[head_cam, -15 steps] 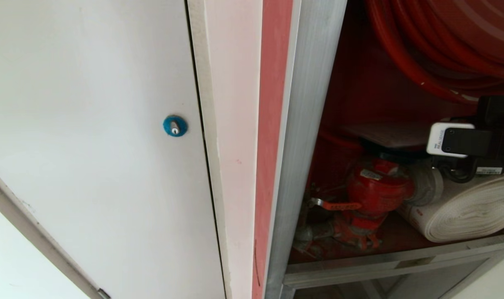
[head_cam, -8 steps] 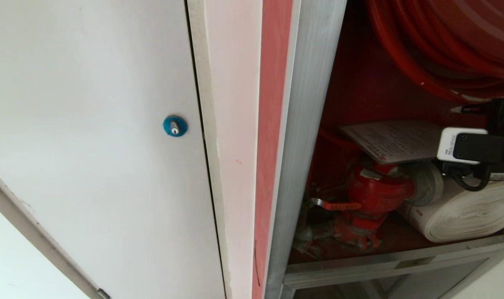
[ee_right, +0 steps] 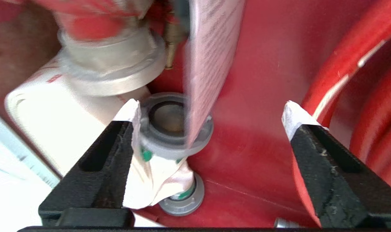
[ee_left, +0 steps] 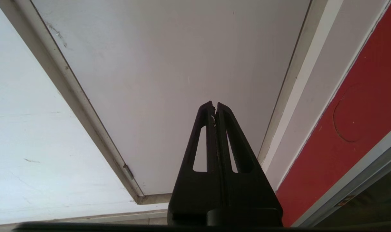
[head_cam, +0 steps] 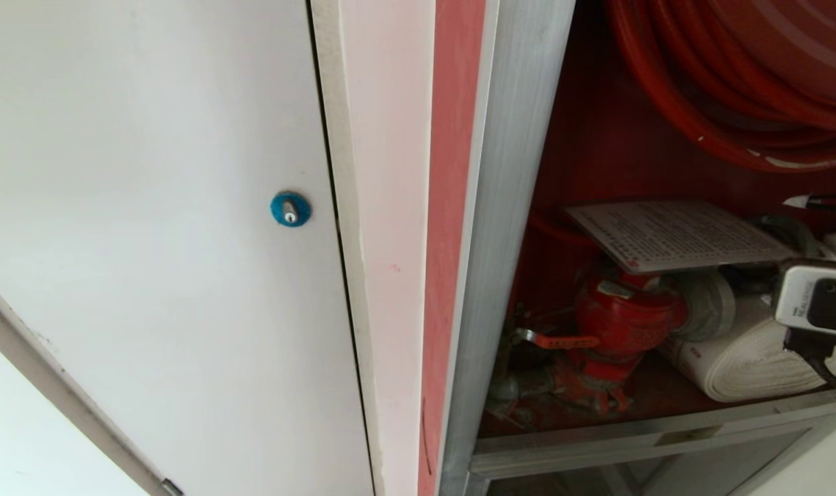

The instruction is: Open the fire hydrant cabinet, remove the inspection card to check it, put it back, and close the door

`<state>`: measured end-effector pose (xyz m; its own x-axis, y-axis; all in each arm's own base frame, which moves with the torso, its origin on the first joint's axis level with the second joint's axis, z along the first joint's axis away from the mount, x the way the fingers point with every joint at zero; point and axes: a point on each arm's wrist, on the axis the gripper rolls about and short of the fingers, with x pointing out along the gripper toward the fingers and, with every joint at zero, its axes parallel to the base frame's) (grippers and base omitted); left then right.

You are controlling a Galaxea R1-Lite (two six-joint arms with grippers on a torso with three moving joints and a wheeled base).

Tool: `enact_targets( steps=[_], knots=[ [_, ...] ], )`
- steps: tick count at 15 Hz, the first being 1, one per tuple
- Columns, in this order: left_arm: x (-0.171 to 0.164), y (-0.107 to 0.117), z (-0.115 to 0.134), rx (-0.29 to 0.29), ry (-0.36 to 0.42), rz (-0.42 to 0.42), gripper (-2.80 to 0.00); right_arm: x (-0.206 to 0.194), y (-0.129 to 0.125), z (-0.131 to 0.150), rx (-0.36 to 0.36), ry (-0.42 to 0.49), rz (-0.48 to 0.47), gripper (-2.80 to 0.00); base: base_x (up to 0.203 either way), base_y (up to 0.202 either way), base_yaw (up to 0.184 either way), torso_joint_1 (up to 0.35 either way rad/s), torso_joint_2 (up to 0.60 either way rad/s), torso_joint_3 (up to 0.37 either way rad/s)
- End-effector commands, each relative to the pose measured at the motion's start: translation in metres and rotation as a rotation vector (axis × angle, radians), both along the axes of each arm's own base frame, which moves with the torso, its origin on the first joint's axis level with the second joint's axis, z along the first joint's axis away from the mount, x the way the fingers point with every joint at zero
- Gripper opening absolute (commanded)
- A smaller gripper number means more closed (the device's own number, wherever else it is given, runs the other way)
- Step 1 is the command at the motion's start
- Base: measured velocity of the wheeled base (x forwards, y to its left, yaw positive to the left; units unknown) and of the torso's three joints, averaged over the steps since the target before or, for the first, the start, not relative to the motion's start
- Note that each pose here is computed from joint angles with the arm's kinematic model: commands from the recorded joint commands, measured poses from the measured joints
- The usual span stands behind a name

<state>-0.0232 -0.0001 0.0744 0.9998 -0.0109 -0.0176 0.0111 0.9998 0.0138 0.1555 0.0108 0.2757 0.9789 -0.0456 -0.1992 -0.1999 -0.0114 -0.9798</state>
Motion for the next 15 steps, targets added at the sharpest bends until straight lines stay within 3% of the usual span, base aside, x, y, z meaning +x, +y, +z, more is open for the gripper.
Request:
enact_targets(
  steps=[1, 2, 3, 4, 15],
  knots=[
    [0.000, 0.000, 0.000, 0.000, -0.001, 0.000, -2.80, -0.020, -0.001, 0.000, -0.006, -0.037, 0.007, 0.00, 0.000, 0.000, 0.000, 0.000, 0.00, 0.000],
    [0.000, 0.000, 0.000, 0.001, 0.000, 0.000, -2.80, -0.029, -0.001, -0.001, -0.006, -0.050, 0.012, 0.00, 0.000, 0.000, 0.000, 0.000, 0.00, 0.000],
    [0.000, 0.000, 0.000, 0.000, -0.001, 0.000, -2.80, -0.039, -0.002, -0.003, -0.010, -0.066, 0.018, -1.16, 0.000, 0.000, 0.000, 0.000, 0.00, 0.000],
    [0.000, 0.000, 0.000, 0.000, -0.001, 0.000, -2.80, -0.046, -0.003, -0.004, -0.012, -0.077, 0.026, -2.80, 0.000, 0.000, 0.000, 0.000, 0.00, 0.000],
    [0.000, 0.000, 0.000, 0.000, -0.001, 0.000, -2.80, -0.141, -0.012, -0.005, -0.002, -0.094, 0.041, -2.80, 0.000, 0.000, 0.000, 0.000, 0.00, 0.000]
  ],
)
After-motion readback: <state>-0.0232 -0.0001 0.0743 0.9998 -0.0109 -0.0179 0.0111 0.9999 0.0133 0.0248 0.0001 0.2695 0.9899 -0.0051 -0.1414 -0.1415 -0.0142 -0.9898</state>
